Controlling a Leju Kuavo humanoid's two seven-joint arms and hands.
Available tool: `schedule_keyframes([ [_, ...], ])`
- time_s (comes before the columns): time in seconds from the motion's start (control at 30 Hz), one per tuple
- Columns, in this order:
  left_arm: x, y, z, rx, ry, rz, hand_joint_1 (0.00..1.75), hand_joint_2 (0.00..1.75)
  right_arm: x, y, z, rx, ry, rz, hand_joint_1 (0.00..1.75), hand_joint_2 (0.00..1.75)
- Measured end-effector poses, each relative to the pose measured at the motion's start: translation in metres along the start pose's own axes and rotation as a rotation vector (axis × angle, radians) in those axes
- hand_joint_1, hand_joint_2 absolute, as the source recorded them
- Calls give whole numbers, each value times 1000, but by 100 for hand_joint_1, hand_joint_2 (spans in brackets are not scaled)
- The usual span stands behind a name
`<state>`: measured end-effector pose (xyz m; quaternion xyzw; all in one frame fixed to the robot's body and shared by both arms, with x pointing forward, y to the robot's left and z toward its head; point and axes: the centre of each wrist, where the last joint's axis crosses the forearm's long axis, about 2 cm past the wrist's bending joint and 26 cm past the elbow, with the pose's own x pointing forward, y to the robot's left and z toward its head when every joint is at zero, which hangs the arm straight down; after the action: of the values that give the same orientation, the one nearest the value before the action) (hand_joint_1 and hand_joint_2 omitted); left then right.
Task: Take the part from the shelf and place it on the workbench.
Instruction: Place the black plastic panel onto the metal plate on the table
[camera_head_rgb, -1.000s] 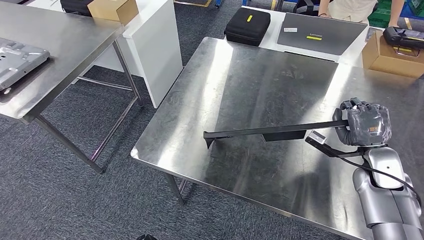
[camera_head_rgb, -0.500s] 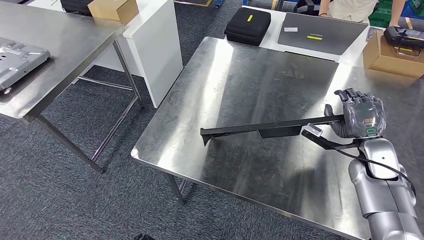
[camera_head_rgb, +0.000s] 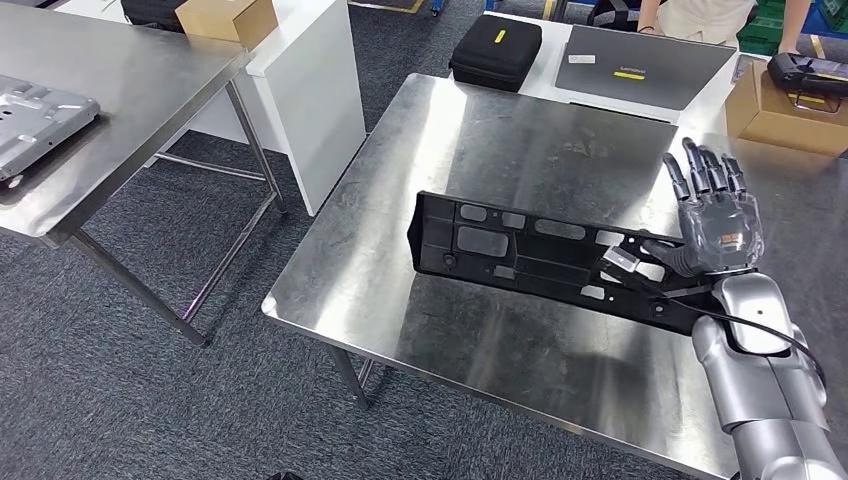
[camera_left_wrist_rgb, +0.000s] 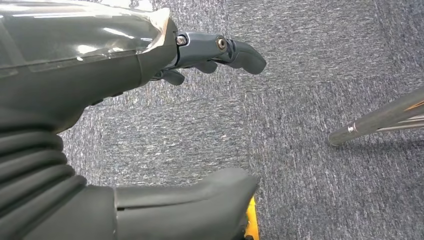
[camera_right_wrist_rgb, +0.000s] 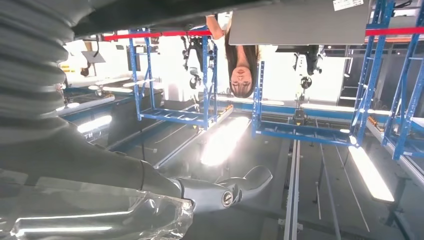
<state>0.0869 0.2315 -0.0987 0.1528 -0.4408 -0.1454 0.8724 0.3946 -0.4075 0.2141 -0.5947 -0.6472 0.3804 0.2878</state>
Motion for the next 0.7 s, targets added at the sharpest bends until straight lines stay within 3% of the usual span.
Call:
schedule_keyframes([
  [0.7,-1,0,0,-19,16,17,0,0,3,3,3,12,-5,-7,0,175],
])
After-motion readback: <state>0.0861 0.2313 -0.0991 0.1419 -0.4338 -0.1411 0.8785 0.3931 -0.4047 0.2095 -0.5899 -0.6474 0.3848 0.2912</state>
